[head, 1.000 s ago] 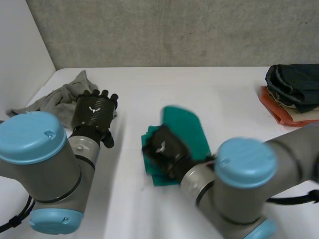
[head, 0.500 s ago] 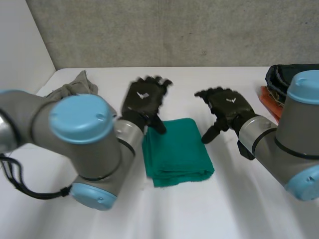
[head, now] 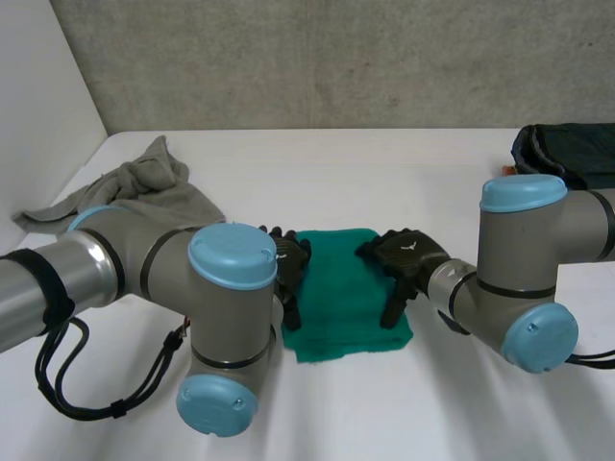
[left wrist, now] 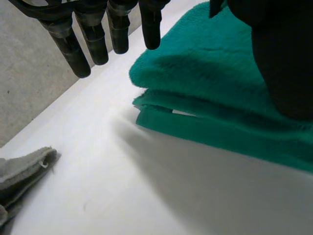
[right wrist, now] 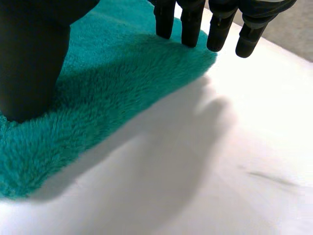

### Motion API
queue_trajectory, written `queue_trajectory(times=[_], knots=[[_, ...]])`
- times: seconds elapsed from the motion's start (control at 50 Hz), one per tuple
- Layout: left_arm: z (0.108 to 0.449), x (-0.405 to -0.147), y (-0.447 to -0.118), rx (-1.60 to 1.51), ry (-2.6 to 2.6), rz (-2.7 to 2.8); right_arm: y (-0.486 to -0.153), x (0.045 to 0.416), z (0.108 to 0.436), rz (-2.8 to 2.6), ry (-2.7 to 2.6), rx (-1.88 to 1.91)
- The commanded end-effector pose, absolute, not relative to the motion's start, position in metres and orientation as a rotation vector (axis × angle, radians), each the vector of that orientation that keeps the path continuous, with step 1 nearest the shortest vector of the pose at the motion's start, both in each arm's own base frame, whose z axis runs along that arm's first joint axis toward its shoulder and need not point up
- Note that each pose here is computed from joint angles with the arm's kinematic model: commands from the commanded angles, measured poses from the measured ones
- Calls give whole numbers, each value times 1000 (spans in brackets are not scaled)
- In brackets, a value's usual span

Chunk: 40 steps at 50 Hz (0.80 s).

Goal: Fold the laundry.

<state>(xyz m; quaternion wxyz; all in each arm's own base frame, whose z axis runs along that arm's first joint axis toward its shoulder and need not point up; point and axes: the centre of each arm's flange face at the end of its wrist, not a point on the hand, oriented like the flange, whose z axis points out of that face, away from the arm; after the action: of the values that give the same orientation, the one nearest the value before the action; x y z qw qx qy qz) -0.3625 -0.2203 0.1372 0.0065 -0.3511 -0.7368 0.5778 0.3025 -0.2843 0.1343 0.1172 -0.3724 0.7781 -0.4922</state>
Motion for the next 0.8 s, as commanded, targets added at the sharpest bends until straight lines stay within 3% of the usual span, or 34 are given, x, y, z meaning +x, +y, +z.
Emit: queue_trajectory(times=[0.02,0.12,0.18,0.34,0.4,0.56,0.8], knots=[[159,-369,-219,-1077,-2231,1854,-282,302,157,-1550,2251,-1146],[205,-368,-214,-1030,-2091,1929,-269,297,190,-1670,2187,-1117],[222,-367,-212,-1030,-2017,1937,-260,295,192,-1707,2162,-1122],[245,-351,-219,-985,-1886,1845,-198,302,149,-1664,2062,-1225],[244,-353,-216,-951,-1853,1761,-190,303,138,-1676,2035,-1235],[240,-349,-222,-874,-1866,1696,-200,311,103,-1785,1958,-1354],[234,-349,-223,-874,-1883,1682,-213,318,102,-1879,1896,-1441]])
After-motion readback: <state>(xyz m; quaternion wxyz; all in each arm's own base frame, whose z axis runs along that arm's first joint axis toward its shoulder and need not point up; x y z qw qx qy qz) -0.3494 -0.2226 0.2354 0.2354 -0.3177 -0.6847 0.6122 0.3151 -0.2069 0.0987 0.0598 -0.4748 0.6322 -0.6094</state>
